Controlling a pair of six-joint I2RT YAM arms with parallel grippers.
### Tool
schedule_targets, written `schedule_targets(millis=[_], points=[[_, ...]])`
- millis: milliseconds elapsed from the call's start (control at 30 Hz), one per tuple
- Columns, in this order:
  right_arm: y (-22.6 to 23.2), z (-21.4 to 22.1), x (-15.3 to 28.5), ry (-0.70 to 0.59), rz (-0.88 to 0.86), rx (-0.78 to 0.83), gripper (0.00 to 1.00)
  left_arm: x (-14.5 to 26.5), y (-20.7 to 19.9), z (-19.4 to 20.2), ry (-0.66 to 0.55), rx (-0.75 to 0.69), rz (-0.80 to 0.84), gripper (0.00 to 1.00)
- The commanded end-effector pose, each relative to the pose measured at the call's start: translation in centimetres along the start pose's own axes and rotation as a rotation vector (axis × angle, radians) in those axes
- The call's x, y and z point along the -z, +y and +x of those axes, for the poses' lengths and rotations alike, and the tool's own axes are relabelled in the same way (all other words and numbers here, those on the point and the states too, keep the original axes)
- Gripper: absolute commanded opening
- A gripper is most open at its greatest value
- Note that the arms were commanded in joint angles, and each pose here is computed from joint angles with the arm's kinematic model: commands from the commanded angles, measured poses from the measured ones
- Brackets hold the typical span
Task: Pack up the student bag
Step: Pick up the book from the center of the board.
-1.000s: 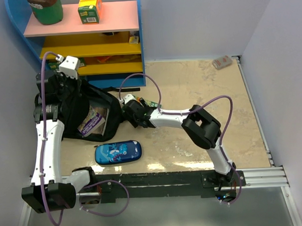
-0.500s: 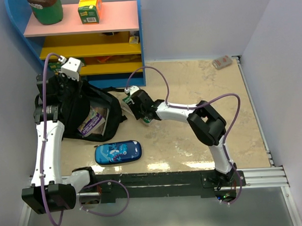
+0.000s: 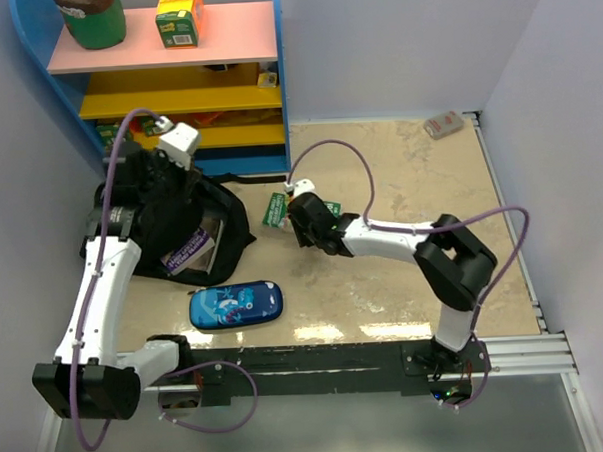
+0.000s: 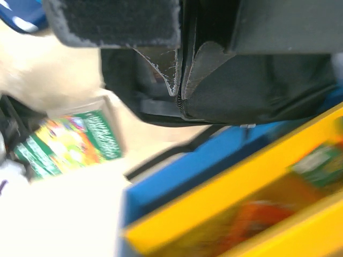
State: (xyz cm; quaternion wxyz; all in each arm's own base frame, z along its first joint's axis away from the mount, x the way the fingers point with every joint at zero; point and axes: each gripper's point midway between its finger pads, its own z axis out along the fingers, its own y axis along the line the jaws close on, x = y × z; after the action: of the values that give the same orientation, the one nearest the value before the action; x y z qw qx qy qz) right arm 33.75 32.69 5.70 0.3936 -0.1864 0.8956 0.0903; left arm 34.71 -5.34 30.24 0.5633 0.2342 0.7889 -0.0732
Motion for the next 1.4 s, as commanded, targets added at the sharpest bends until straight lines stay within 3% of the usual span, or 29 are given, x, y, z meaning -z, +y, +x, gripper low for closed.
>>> schedule_targets(millis=[0, 167, 300, 333, 433, 600, 767, 900, 1233, 1367], points=[[-4.2, -1.9, 4.0, -0.121, 0.155, -0.147, 0.0, -1.1, -7.5, -5.4, -0.138, -0.105, 0.236, 0.0], [-4.8, -2.6, 5.6, -0.171, 0.155, -0.184, 0.0, -1.3, -8.7, -7.4, -0.15, -0.072, 0.3, 0.0], [-2.9, -1.4, 5.2, -0.118, 0.073, -0.052, 0.0, -0.3, -7.7, -7.3, -0.16, -0.108, 0.228, 0.0], [-2.7, -1.2, 5.1, -0.108, 0.072, -0.008, 0.07, -0.3, -7.1, -7.2, -0.161, -0.127, 0.195, 0.0], [-1.8, -0.5, 4.7, -0.084, 0.057, 0.113, 0.42, -0.4, -4.9, -5.6, -0.123, -0.145, 0.061, 0.0], [-2.6, 0.4, 3.1, -0.026, 0.131, 0.269, 0.5, 0.0, -1.0, -3.6, -0.044, -0.128, -0.165, 0.0], [-2.7, 0.5, 2.0, -0.027, 0.204, 0.382, 0.68, 0.3, -1.0, -3.2, -0.049, -0.126, -0.171, 0.0], [-2.8, -0.2, 1.2, -0.039, 0.277, 0.484, 0.7, 0.2, -1.6, -2.6, -0.037, -0.121, -0.141, 0.0], [-3.2, -3.3, 1.9, -0.122, 0.348, 0.534, 0.68, 0.1, -2.1, -1.8, -0.025, -0.131, -0.116, 0.0], [-2.4, -3.6, 1.2, -0.14, 0.28, 0.513, 0.68, 0.1, -2.3, -2.0, -0.028, -0.136, -0.103, 0.0]])
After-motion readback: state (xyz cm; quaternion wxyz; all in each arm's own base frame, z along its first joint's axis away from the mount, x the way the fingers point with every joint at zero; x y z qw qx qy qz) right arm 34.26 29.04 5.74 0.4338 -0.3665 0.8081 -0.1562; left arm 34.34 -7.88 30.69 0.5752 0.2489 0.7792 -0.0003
